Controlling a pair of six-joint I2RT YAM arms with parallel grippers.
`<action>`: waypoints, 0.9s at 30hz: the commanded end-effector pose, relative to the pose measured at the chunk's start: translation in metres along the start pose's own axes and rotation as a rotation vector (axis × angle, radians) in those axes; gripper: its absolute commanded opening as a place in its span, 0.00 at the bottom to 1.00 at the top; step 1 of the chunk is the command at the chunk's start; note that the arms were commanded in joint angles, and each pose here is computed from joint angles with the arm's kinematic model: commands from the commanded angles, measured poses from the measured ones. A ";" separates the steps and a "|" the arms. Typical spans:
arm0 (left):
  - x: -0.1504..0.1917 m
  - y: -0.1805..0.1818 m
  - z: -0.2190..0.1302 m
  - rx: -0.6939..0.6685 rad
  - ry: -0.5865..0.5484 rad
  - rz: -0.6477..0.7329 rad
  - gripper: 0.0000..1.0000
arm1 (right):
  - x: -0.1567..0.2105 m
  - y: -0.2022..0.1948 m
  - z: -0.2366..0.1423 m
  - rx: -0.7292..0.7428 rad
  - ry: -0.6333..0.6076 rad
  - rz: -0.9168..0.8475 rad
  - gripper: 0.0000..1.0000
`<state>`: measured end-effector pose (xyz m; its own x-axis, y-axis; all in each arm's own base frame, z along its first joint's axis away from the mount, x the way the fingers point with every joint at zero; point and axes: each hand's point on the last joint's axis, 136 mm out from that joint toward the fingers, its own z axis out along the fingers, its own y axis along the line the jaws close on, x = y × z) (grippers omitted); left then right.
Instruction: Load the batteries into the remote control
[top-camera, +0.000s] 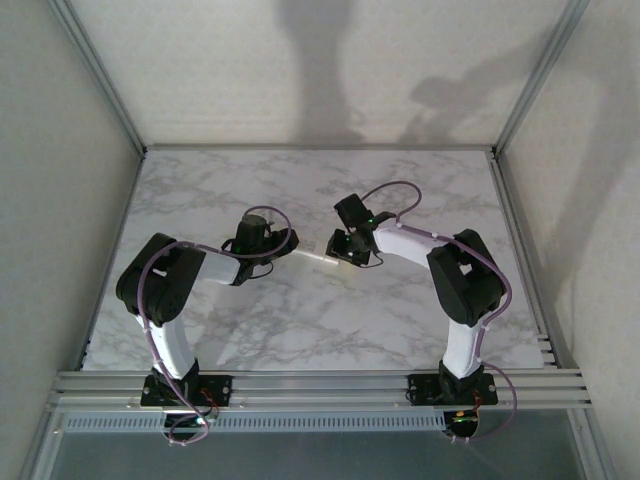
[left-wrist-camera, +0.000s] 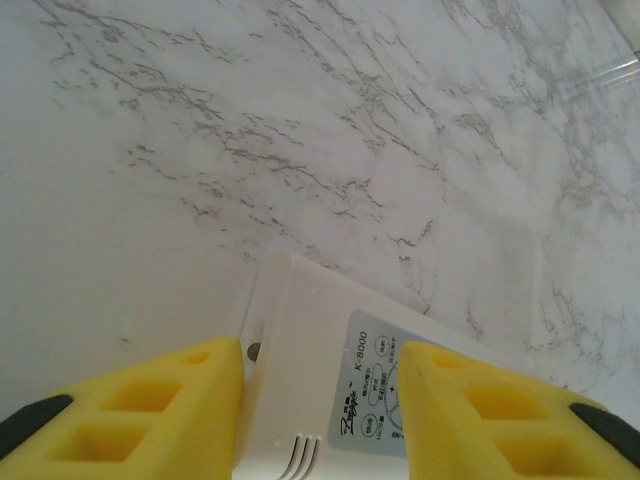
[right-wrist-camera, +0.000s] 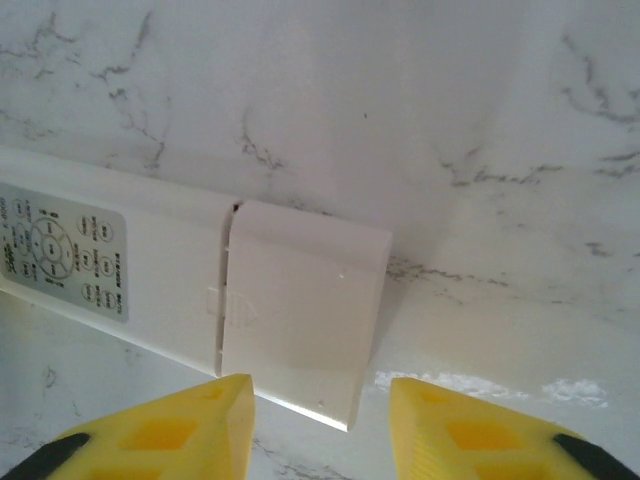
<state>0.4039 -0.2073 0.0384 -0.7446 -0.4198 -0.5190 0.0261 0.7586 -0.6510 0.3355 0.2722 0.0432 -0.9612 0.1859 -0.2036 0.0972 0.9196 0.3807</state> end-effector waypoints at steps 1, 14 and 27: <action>0.014 -0.010 0.001 0.039 0.051 0.012 0.43 | -0.006 -0.003 -0.009 0.047 -0.007 -0.035 0.37; 0.015 -0.009 0.002 0.038 0.055 0.011 0.43 | -0.005 -0.010 0.008 0.094 0.027 -0.022 0.33; 0.016 -0.010 0.002 0.042 0.056 0.010 0.43 | -0.003 -0.008 0.013 0.072 0.037 -0.006 0.30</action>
<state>0.4022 -0.2097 0.0384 -0.7523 -0.4138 -0.5127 0.0331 0.7534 -0.6567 0.3389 0.2690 0.0349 -0.9702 0.1550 -0.1863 0.0904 0.9446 0.3154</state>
